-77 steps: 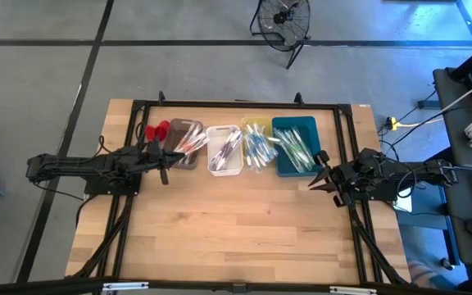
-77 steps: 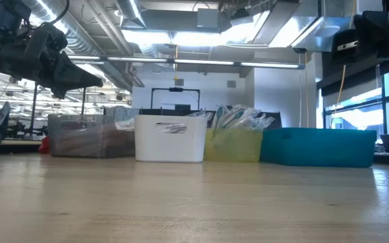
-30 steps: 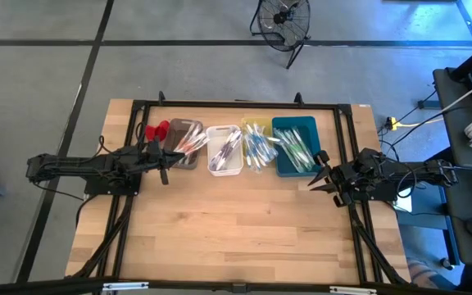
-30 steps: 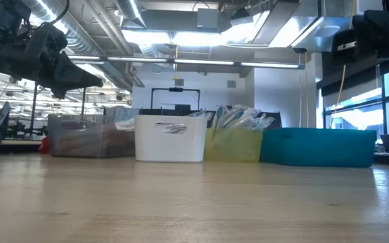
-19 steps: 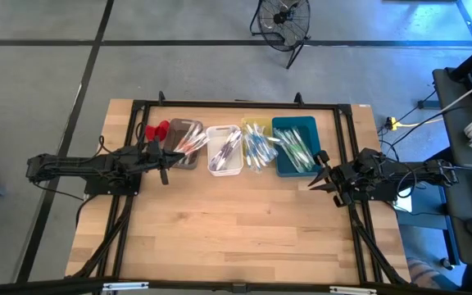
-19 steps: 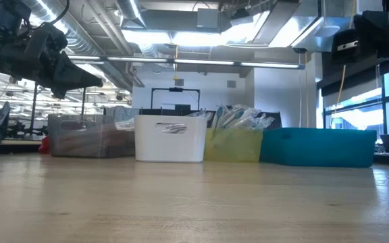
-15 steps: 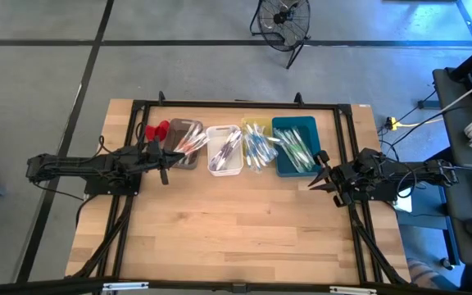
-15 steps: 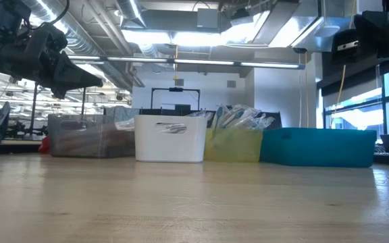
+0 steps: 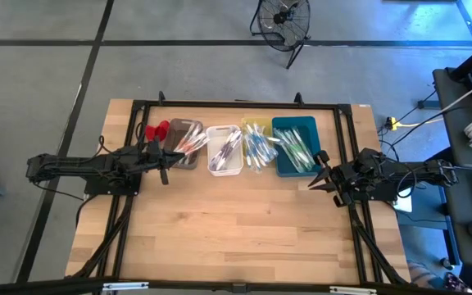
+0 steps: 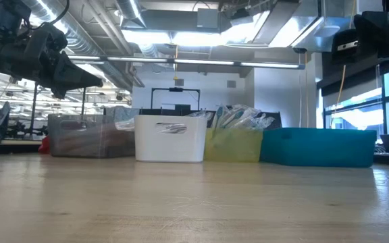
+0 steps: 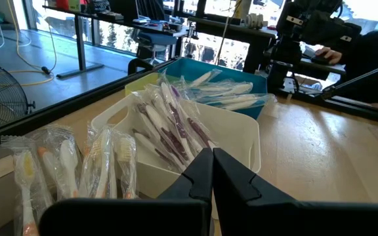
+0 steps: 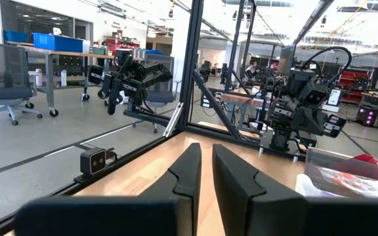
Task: Pick & Place Toothbrushes
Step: Return to Home Position
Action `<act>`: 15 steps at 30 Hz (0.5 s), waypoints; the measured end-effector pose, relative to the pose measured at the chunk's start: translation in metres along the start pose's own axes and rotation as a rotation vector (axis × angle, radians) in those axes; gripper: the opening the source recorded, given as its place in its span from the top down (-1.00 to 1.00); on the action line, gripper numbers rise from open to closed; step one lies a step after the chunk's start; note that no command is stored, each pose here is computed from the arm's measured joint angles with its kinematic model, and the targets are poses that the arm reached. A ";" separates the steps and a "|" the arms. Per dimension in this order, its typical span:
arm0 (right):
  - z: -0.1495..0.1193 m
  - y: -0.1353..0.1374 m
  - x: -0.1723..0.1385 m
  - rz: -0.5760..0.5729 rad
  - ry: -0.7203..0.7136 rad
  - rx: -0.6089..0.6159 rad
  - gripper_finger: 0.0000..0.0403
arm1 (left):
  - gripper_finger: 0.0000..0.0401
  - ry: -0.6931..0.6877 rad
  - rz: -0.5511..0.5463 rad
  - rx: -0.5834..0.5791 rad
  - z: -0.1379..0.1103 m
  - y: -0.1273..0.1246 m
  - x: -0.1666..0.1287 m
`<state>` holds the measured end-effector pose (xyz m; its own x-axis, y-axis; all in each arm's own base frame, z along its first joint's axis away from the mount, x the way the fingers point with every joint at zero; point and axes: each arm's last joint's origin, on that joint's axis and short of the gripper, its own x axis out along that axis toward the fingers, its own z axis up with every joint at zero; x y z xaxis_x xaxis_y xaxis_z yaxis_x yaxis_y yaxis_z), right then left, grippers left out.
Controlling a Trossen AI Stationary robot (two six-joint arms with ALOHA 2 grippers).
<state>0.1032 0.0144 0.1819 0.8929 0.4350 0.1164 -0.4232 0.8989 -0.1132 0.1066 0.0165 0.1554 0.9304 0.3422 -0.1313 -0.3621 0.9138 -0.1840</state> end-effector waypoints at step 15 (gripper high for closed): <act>0.000 0.000 0.000 0.000 0.000 0.000 0.61 | 0.99 0.000 0.000 0.000 0.000 0.000 0.000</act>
<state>0.1031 0.0144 0.1820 0.8928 0.4351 0.1169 -0.4232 0.8989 -0.1134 0.1066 0.0165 0.1554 0.9305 0.3421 -0.1312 -0.3619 0.9139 -0.1840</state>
